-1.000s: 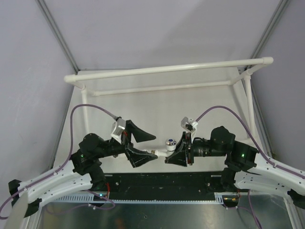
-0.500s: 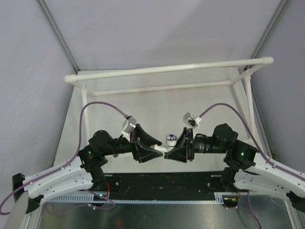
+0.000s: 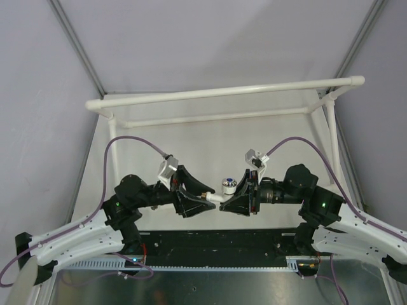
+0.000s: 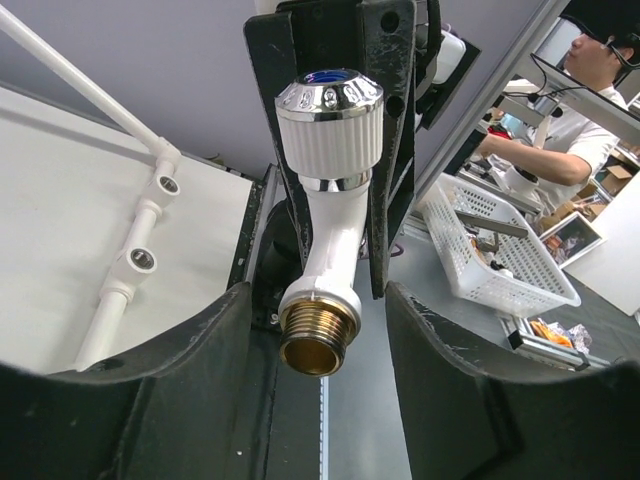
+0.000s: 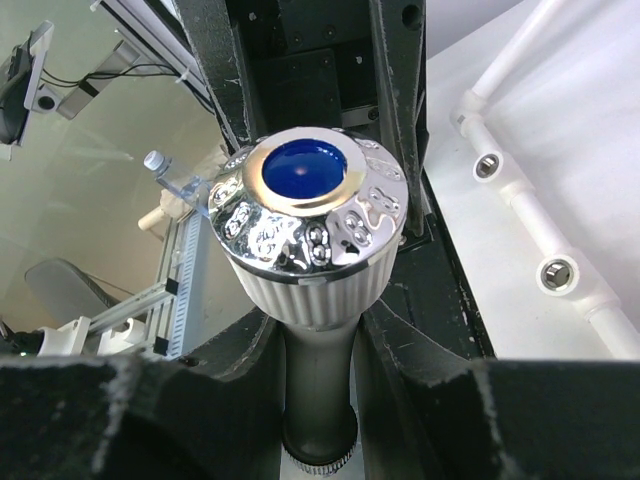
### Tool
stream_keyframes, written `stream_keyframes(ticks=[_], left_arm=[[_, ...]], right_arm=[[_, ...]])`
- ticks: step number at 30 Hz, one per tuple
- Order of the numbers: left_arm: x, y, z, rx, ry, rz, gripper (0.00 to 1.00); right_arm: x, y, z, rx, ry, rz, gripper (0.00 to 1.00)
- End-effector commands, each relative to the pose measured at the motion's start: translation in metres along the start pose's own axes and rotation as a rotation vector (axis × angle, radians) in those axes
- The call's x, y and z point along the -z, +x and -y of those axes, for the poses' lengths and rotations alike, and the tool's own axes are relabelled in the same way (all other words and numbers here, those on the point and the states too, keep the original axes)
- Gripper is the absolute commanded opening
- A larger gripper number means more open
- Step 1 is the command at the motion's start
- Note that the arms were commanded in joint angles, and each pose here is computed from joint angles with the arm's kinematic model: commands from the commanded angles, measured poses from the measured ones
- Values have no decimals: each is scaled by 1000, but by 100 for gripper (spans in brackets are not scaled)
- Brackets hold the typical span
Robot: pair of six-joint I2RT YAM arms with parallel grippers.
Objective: Install the water faucets
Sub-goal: Adjust the water faucet.
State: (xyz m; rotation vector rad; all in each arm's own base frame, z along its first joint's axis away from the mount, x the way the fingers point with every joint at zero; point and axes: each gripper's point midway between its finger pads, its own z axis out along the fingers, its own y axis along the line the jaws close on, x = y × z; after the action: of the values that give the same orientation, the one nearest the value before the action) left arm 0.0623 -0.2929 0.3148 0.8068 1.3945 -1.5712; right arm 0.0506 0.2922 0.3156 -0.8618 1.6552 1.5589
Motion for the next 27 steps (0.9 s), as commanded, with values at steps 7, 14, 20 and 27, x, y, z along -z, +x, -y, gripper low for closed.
stream_keyframes(ticks=[7, 14, 20, 27], left_arm=[[1, -12, 15, -21, 63, 40, 46], [1, -12, 19, -20, 81, 39, 32], [1, -8, 28, -41, 141, 13, 2], [-4, -8, 24, -21, 121, 23, 0]], right_arm=[[6, -10, -12, 25, -44, 29, 0], [7, -9, -12, 23, -39, 29, 0], [7, -9, -5, 27, -3, 35, 0], [11, -21, 5, 39, 68, 97, 26]])
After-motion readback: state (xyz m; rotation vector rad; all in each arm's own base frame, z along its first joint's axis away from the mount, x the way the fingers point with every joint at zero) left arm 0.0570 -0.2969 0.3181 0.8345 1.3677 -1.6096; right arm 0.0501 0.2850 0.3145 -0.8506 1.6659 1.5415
